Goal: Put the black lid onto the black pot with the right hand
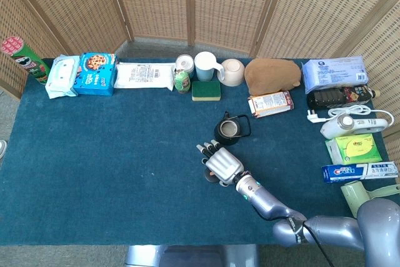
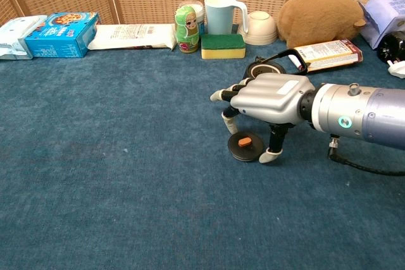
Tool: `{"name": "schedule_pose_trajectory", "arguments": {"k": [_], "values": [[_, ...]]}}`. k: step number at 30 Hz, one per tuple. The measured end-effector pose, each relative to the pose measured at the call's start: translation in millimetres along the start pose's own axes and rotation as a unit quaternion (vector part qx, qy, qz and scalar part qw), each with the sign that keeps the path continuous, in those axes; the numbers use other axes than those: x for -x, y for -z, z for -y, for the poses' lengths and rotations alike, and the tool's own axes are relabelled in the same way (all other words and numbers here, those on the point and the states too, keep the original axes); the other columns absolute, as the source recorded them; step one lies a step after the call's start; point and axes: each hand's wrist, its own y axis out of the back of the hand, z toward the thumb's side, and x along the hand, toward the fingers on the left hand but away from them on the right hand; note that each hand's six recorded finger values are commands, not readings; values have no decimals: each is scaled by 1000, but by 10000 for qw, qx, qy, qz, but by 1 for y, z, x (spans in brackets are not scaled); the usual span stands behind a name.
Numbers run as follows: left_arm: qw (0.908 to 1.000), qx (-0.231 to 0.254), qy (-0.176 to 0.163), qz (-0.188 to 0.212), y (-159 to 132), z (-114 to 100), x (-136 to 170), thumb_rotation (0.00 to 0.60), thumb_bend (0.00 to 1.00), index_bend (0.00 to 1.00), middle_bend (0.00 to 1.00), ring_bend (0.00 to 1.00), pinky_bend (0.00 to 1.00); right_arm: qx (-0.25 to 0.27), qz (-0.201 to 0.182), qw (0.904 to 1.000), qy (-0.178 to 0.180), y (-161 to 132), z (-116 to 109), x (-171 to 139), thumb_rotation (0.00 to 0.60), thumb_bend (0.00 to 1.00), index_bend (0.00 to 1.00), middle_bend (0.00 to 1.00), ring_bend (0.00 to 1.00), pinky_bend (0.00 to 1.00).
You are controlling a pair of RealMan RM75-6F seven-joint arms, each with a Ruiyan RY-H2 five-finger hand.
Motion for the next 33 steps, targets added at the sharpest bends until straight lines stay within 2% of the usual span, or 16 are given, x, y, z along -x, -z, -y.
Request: {"name": "schedule_pose_trajectory", "arguments": {"k": [8, 17, 26, 33], "values": [[10000, 6, 2, -5, 0, 0, 0, 600, 129, 0, 0, 0, 56, 204, 10, 9998, 6, -1, 0, 0, 600, 235, 411, 5, 88, 55], [10000, 3, 4, -6, 0, 0, 0, 600, 130, 0, 0, 0, 56, 507, -33, 9987, 85, -4, -9, -5, 600, 249, 418, 7, 88, 55], [10000, 7, 22, 11, -1, 0, 2, 600, 129, 0, 0, 0, 56, 913, 105, 9951, 369, 7, -35, -14, 600, 254, 422, 7, 88, 54], [10000, 10, 39, -1, 0, 0, 1, 600, 130, 0, 0, 0, 56, 1314, 376, 9882, 699, 25, -65, -13, 600, 256, 424, 7, 89, 55]]}}
